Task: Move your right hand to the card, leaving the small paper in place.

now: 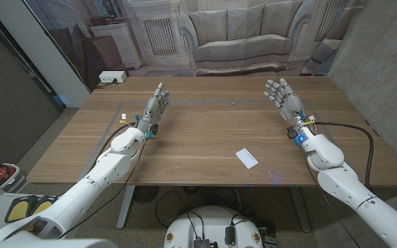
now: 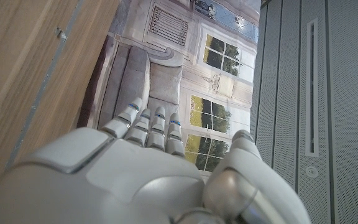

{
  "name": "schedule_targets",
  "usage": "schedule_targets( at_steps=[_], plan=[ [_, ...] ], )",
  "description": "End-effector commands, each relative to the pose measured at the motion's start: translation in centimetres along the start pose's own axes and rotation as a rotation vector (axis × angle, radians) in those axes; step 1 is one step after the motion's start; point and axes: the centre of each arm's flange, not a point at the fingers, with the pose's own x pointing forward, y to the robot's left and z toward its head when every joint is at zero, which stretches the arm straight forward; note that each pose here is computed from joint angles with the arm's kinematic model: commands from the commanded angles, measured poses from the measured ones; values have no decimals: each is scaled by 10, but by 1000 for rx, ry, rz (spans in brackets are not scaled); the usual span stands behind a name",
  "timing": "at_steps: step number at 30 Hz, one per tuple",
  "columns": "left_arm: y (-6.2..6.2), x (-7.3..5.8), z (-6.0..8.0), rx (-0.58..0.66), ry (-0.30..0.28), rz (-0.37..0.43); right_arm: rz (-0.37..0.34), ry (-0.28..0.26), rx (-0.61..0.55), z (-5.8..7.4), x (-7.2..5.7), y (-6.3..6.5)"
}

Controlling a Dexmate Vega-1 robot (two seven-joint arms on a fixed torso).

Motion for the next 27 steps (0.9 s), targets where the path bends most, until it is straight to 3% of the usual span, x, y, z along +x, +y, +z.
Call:
schedule_targets(
  at_steps=[1,15,27],
  plan=[
    [2,-6,0,-12,-13,8,57,-22,-26,10,-12,12],
    [1,-8,0,-16,-10,2,99,-46,-39,16,-24,25],
    [0,-10,4,-7,-9,8,109,-100,-78,26,-34,30]
  ],
)
